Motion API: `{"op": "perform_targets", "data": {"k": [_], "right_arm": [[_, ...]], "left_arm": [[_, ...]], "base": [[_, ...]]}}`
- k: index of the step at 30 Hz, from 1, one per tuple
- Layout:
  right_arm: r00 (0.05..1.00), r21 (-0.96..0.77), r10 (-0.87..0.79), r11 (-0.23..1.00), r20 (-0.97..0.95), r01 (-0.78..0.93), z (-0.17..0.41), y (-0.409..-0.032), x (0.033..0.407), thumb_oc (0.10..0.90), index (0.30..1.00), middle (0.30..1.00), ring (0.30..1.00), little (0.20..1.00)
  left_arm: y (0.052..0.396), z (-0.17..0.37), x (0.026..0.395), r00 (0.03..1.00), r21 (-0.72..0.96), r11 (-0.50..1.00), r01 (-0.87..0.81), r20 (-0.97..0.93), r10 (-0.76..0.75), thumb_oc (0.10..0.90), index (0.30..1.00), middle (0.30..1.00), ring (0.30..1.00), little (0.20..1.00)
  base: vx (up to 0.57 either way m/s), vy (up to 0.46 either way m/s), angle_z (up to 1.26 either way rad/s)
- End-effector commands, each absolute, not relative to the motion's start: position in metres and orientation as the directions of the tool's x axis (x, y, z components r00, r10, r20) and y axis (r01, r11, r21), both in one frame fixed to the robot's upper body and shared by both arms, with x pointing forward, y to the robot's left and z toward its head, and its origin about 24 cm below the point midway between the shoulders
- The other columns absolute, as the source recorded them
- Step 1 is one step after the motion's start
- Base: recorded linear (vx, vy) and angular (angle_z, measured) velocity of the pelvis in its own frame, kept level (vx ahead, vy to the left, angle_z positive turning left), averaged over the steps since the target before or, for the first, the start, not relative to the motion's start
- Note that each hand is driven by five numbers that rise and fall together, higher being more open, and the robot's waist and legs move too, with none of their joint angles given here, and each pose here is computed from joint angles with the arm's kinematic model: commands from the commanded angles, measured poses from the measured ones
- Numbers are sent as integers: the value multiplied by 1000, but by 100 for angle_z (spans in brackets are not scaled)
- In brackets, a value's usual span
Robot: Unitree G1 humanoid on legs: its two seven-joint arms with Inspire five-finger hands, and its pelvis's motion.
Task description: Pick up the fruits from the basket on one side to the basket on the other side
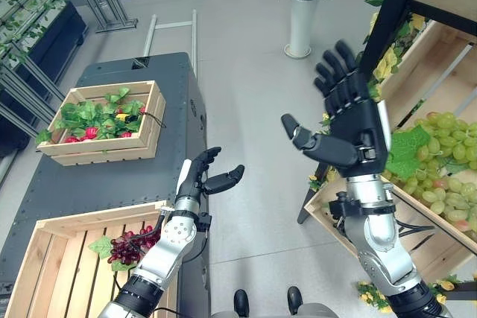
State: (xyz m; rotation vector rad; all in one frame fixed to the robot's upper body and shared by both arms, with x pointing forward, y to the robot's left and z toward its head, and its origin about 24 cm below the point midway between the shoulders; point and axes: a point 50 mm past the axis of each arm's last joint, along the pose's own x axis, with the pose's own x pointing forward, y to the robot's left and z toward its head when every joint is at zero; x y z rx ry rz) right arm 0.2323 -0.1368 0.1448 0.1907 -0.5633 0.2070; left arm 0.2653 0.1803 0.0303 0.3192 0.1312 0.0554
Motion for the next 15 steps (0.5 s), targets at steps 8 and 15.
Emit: {"op": "perform_targets", "data": {"k": [8, 15], "right_arm": [[596, -26, 207, 954, 776, -298, 184, -130, 215, 800, 900, 900, 900, 900], [665, -142, 423, 889, 616, -434, 168, -122, 224, 800, 900, 900, 900, 900]], "left_arm": [[182, 86, 288, 986, 328, 938, -109, 155, 60, 800, 900, 900, 900, 900], [188, 86, 287, 985, 336, 934, -123, 154, 74, 800, 900, 900, 900, 900]], "base": [[0, 0, 0], [0, 0, 0]]}}
